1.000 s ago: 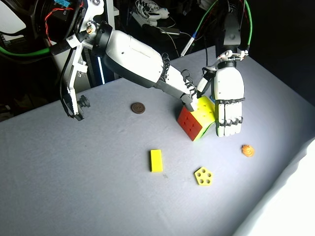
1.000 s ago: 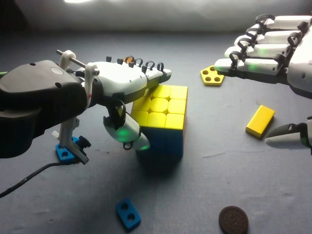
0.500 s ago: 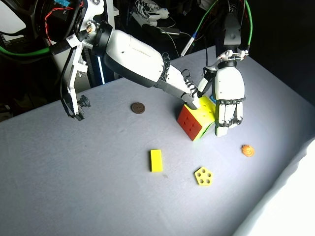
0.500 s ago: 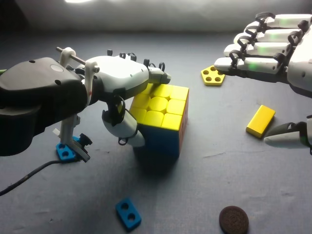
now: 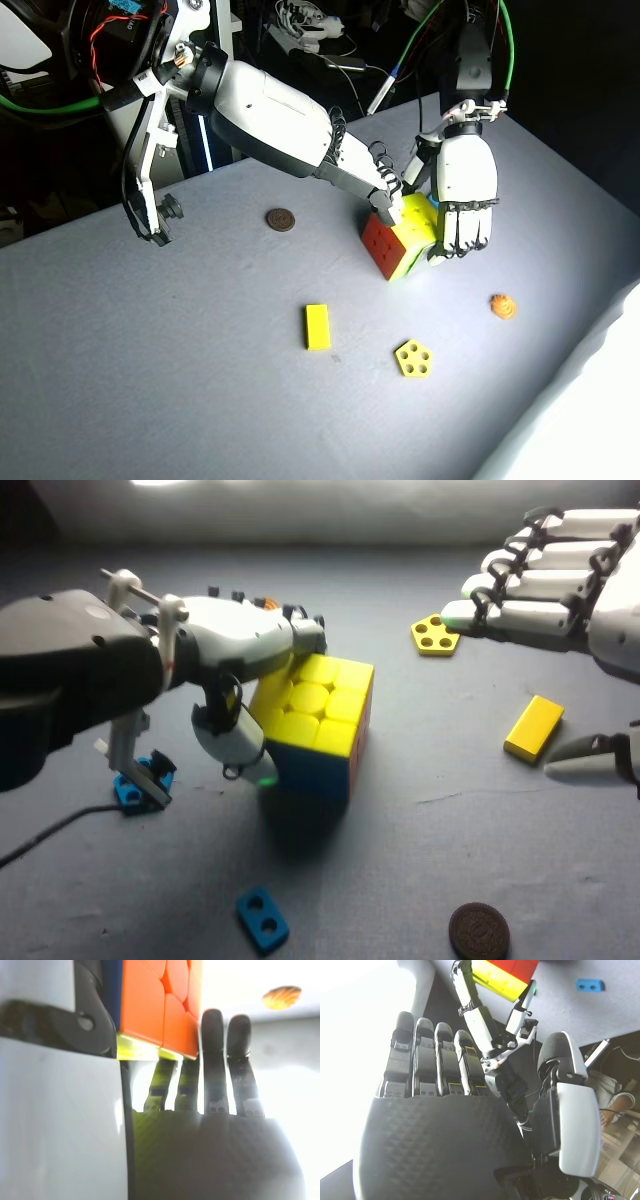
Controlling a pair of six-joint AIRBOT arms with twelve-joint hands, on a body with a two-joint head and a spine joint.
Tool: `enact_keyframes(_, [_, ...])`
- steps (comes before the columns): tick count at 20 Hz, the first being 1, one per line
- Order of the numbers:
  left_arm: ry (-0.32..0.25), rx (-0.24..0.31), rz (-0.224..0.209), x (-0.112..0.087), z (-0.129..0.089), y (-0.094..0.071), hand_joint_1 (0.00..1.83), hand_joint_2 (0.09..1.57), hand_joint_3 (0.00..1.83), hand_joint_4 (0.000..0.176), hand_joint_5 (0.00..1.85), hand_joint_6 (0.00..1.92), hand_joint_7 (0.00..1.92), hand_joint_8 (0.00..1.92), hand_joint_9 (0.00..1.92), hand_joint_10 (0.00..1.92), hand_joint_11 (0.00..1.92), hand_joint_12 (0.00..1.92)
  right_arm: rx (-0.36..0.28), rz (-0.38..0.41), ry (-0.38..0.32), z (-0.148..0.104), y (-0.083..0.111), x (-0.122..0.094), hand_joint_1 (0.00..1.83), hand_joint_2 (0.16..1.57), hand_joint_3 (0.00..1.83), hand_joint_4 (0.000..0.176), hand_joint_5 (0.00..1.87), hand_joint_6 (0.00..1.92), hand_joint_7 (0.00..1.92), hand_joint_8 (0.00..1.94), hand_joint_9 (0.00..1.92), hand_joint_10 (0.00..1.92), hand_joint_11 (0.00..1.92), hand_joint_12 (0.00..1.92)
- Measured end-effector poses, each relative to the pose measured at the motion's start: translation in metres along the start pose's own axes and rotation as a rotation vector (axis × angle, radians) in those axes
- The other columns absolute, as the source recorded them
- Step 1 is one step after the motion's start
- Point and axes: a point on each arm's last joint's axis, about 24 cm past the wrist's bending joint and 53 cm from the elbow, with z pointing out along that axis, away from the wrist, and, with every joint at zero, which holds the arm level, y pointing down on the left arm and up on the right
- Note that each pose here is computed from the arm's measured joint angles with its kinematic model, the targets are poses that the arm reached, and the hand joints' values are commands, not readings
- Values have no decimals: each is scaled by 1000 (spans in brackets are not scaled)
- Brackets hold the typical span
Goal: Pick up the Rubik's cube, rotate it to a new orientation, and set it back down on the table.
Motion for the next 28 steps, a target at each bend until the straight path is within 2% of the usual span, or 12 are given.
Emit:
enact_keyframes(3, [-32,8,-9,-13,-7,-7,1246,967,7,0,247,1266,161,1507,183,1561,54,1688,-10,-30,1,0,5,1,358,1137,1,0,106,2,127,1,145,2,0,452])
enact_keyframes(5, [-31,6,-42,-11,-12,-11,1228,942,0,0,247,1257,186,1490,212,1534,84,1652,-11,-52,2,0,6,1,366,1131,0,0,115,5,141,4,163,8,0,519])
enact_keyframes(6, [-28,4,-58,-11,-15,-14,1230,956,1,0,232,1281,152,1566,187,1595,54,1686,-12,-81,-2,0,6,0,352,1137,2,0,100,4,127,2,141,5,0,436])
enact_keyframes(10, [-65,-25,-80,-29,-26,-21,1254,972,4,0,261,1226,133,1560,141,1603,3,1692,-12,-135,-30,0,7,-6,339,1141,2,0,97,2,119,3,139,2,0,405])
enact_keyframes(13, [-91,-63,-113,-37,-34,-26,1268,978,0,0,261,1217,105,1605,161,1623,4,1695,24,35,-59,0,-2,-15,341,1142,1,0,82,6,102,3,119,5,0,344])
enact_keyframes(16, [-97,-67,-136,-42,-38,-37,1245,967,0,0,264,1221,143,1587,186,1587,0,1635,58,203,-108,-1,-12,-24,359,1138,0,0,120,12,122,4,155,12,0,542])
enact_keyframes(18, [-94,-71,-146,-44,-40,-41,1248,979,3,0,257,1251,173,1568,199,1555,13,1650,60,217,-116,0,-12,-26,359,1136,0,0,106,2,123,2,150,7,0,528])
enact_keyframes(20, [-100,-82,-151,-49,-41,-41,1247,980,2,0,235,1304,160,1540,166,1546,2,1660,44,219,-106,3,-6,-23,338,1143,2,0,54,1,78,2,110,4,0,346])
enact_keyframes(21, [-106,-84,-152,-52,-42,-42,1255,985,3,0,225,1326,110,1604,132,1585,0,1696,37,214,-100,5,-3,-22,384,1133,0,0,79,10,107,8,131,11,0,390])
enact_keyframes(23, [-118,-85,-154,-59,-43,-44,1281,969,0,0,250,1323,137,1678,149,1694,7,1770,18,190,-80,8,4,-17,366,1141,1,0,93,10,112,3,124,4,0,300])
enact_keyframes(25, [-116,-86,-166,-59,-43,-46,1292,942,0,0,286,1271,147,1659,165,1680,36,1747,6,186,-66,11,9,-14,358,1140,1,0,113,11,122,2,136,6,0,353])
enact_keyframes(28, [-115,-84,-177,-60,-43,-50,1296,948,0,0,286,1212,175,1562,181,1586,40,1718,-14,162,-94,18,18,-17,387,1138,0,0,156,15,142,3,162,10,0,418])
